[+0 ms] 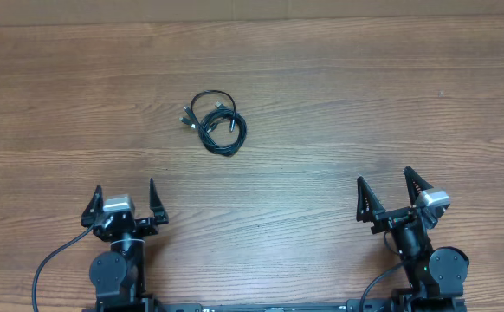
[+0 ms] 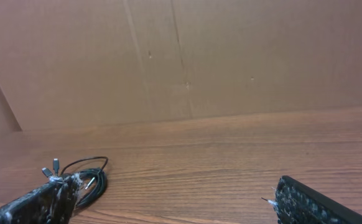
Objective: Untangle cables
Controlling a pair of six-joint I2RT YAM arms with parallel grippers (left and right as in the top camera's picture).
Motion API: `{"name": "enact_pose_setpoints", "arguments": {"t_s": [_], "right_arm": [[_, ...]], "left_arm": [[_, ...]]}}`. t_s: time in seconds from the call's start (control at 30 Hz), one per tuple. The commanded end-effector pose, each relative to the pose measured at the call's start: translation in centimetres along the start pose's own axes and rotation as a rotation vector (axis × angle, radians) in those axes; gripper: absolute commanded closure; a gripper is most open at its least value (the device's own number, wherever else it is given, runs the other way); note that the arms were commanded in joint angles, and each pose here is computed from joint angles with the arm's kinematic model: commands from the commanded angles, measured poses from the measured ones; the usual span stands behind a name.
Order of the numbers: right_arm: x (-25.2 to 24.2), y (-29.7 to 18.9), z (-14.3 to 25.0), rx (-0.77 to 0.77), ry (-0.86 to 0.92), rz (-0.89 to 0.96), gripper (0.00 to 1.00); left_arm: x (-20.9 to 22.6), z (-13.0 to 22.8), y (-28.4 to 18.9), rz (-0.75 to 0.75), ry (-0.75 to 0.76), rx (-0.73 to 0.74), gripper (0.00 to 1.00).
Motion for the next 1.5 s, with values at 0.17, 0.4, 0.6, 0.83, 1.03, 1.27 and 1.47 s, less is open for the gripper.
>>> {"name": "enact_pose_setpoints", "arguments": {"t_s": [0.17,0.4,0.6,0.83,1.03,1.27,1.47], "right_arm": [[0.1,0.0,0.2,0.000,0.011,-0.011,0.00],[0.2,0.0,0.1,-0.004,0.009,-0.012,0.00],[1.2,0.0,0.5,0.023,0.047,-0.079,0.00],[1.9,-0.3,1.3,0.084,0.063,-0.125,0.00],[3.0,-1.1,-0.7,0.124,0.094,-0.123,0.00],[6.0,-1.8,-6.9,0.157,0.101,-0.153,0.00],[7.5,0.1,-9.1,0.330,0.155,-0.178,0.00]], "left_arm": [[0.2,0.2,0.0,-0.012,0.018,0.005,0.01],[-0.1,0.2,0.0,0.011,0.007,0.004,0.00],[-3.6,-2.3,-0.7,0.252,-0.003,-0.098,0.00],[-6.9,-4.3,-3.8,0.515,-0.127,0.001,0.00],[-5.9,-7.4,-6.2,0.484,-0.141,0.063,0.00],[-5.9,-10.2,-8.1,0.528,-0.189,0.280,0.01],[-6.3,-9.8,-7.2,0.560,-0.265,0.606,0.00]]}}
Point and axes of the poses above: each gripper's point midway between its finger pads, its own y axis out along the fingers, its own x axis along the line the jaws close on, z = x × y, the point moved 2 cm from there along -y, back along the fingers, and after that the axes turned 7 degrees about y, right-handed, at the moved point
